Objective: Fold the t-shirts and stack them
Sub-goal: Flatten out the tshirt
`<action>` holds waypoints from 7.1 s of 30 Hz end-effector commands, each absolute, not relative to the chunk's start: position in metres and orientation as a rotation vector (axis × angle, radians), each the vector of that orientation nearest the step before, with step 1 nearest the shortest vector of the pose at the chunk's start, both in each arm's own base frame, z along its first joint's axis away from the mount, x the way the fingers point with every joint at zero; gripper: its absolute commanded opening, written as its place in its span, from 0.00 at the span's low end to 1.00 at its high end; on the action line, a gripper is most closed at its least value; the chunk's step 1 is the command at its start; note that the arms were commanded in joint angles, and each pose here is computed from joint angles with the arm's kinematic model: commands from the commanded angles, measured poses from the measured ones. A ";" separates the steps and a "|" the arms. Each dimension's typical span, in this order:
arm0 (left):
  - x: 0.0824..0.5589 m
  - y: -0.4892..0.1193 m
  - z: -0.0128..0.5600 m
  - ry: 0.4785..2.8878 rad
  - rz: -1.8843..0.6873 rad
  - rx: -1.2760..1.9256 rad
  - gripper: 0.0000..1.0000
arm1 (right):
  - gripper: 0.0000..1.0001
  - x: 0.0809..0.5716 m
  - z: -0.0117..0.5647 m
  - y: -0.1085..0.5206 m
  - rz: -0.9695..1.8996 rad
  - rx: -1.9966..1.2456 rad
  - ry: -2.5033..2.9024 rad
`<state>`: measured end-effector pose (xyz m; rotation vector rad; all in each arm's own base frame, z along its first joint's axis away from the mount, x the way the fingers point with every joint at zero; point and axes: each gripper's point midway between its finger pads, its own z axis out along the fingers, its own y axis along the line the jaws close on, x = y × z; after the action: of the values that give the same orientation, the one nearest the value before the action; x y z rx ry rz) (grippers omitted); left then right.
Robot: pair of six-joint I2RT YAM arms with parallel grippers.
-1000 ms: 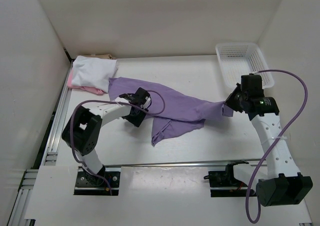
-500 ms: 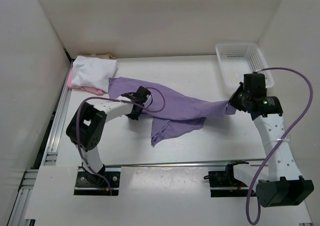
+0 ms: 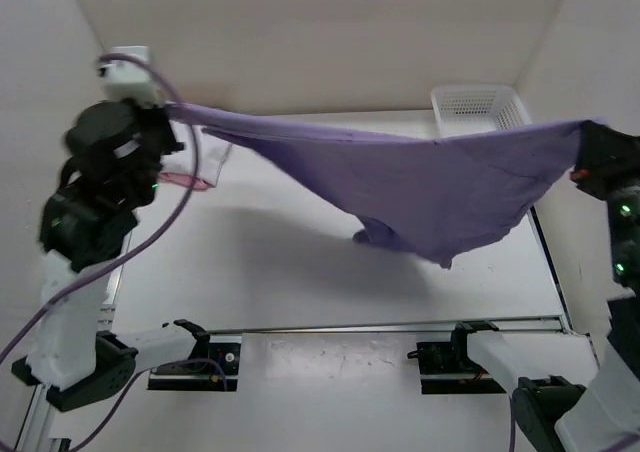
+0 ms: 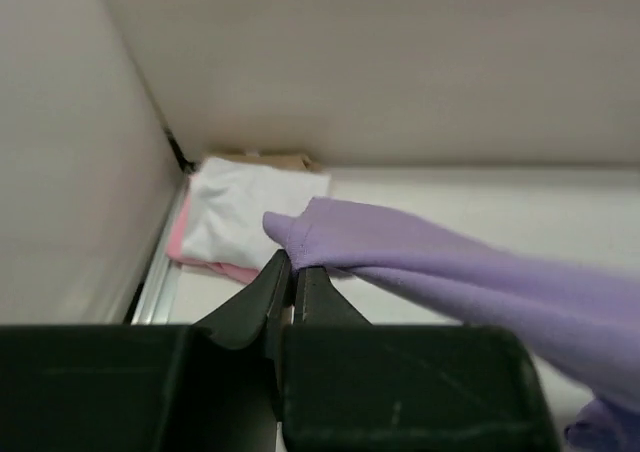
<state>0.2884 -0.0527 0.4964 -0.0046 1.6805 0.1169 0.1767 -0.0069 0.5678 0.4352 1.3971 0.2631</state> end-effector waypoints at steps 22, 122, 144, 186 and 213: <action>0.546 -0.022 0.270 2.173 0.350 -0.041 0.12 | 0.00 0.543 0.395 0.049 0.210 0.310 1.857; 0.283 0.038 0.025 2.979 0.168 -0.116 0.10 | 0.34 0.161 0.021 0.135 0.469 1.464 2.552; 0.249 0.036 0.039 2.992 0.190 -0.103 0.10 | 0.38 0.129 0.081 0.150 -0.150 0.439 2.907; 0.211 0.049 0.072 3.026 0.321 -0.107 0.10 | 0.00 0.123 0.069 0.050 -0.143 0.933 2.590; 0.150 0.057 0.034 3.249 0.424 -0.087 0.52 | 0.00 0.112 0.114 0.059 -0.064 0.929 2.433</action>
<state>0.1482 0.0522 0.0375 -0.0540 3.2853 0.4053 0.1285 0.0668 0.1226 0.8750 2.3989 -0.0590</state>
